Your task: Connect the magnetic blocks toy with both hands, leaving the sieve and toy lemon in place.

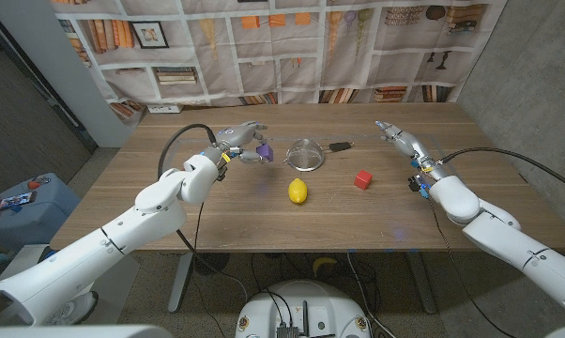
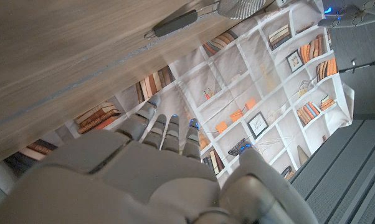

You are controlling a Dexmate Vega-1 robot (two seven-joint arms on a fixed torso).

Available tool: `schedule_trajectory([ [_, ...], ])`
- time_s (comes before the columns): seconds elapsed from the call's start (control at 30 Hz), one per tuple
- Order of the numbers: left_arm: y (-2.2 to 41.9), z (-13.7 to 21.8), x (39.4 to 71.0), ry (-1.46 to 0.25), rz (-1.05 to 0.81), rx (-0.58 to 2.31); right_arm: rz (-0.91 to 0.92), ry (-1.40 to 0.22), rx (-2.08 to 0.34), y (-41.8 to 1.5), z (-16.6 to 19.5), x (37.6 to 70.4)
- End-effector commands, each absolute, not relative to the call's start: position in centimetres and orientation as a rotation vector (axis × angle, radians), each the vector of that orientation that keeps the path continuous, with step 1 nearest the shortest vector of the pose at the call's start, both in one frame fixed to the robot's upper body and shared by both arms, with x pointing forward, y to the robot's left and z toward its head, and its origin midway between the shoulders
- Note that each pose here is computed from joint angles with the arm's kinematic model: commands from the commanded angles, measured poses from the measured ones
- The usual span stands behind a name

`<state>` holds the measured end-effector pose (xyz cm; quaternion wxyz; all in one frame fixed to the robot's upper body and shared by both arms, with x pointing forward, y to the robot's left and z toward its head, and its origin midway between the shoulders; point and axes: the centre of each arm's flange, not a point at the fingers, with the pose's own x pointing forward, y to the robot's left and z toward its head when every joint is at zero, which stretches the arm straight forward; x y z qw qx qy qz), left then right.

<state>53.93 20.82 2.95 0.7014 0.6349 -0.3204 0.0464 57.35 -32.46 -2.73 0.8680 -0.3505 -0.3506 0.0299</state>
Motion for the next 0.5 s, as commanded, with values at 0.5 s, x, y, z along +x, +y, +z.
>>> schedule_trajectory([
  [0.5,20.4,1.7,55.1,-0.701,0.119,1.024,0.137,-0.726,-1.211,-33.3,1.1,55.5],
])
